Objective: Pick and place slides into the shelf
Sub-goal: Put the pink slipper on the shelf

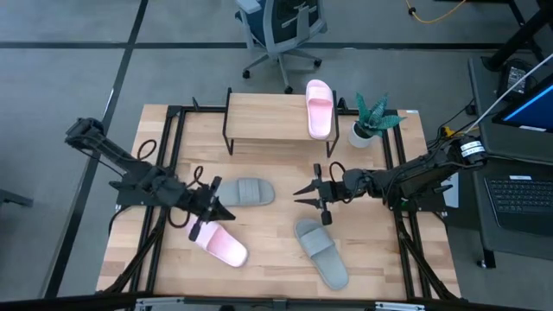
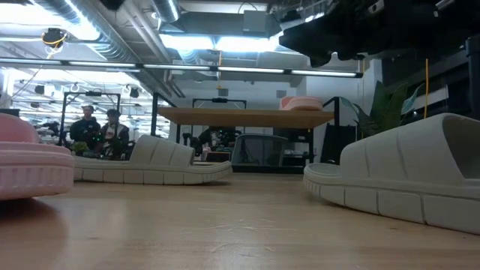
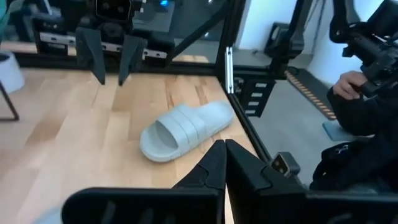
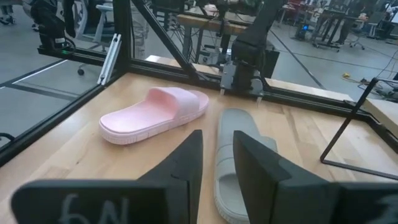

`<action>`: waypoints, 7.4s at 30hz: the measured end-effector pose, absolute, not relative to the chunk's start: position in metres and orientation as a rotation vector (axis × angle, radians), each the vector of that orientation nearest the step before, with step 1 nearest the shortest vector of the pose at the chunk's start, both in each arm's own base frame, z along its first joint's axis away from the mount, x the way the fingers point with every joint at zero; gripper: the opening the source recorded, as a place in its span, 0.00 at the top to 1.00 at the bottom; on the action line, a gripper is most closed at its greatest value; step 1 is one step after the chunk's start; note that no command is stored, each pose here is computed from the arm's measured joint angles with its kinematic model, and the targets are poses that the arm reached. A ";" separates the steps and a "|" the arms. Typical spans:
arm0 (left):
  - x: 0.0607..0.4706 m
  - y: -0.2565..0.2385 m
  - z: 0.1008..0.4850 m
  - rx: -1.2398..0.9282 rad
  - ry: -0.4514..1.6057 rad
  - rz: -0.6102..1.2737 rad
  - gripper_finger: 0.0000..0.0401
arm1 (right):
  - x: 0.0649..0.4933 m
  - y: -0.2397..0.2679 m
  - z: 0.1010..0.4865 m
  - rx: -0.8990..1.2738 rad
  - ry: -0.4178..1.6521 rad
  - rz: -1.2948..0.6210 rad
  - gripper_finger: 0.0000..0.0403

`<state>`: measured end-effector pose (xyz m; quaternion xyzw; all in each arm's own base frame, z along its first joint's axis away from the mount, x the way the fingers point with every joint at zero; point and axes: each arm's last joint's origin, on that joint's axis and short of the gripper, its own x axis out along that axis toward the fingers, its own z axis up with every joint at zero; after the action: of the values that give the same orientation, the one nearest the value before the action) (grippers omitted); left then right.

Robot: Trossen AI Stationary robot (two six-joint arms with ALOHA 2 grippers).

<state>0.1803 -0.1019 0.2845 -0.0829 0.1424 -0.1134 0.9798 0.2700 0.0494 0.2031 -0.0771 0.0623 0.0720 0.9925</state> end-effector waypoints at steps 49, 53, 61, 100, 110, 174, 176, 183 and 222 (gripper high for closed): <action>0.234 -0.220 0.250 -0.505 1.264 0.711 1.00 | 0.247 0.043 0.229 -0.160 0.142 0.050 0.78; 0.234 -0.221 0.250 -0.473 1.275 0.683 1.00 | 0.247 0.043 0.228 -0.162 0.152 0.051 0.78; 0.233 -0.220 0.250 -0.458 1.278 0.678 1.00 | 0.247 0.043 0.227 -0.163 0.160 0.051 0.78; 0.236 -0.221 0.241 -0.534 1.266 0.801 0.55 | 0.247 0.043 0.225 -0.162 0.178 0.054 0.78; 0.242 -0.218 0.225 -0.536 1.365 0.898 0.54 | 0.247 0.043 0.225 -0.162 0.182 0.054 0.78; 0.255 -0.210 0.193 -0.389 1.492 1.006 0.54 | 0.246 0.043 0.224 -0.145 0.190 0.053 0.78; 0.254 -0.209 0.191 -0.383 1.498 1.014 0.55 | 0.246 0.043 0.224 -0.145 0.190 0.053 0.78; 0.250 -0.208 0.185 -0.396 1.561 1.030 0.55 | 0.246 0.043 0.224 -0.146 0.191 0.053 0.78; 0.252 -0.209 0.191 -0.397 1.546 1.023 0.76 | 0.246 0.043 0.224 -0.146 0.194 0.053 0.78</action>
<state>0.2523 -0.2088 0.1911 -0.1699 0.6622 0.4384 0.5834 0.2465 0.0429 0.2240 -0.0728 0.0966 0.0266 0.9923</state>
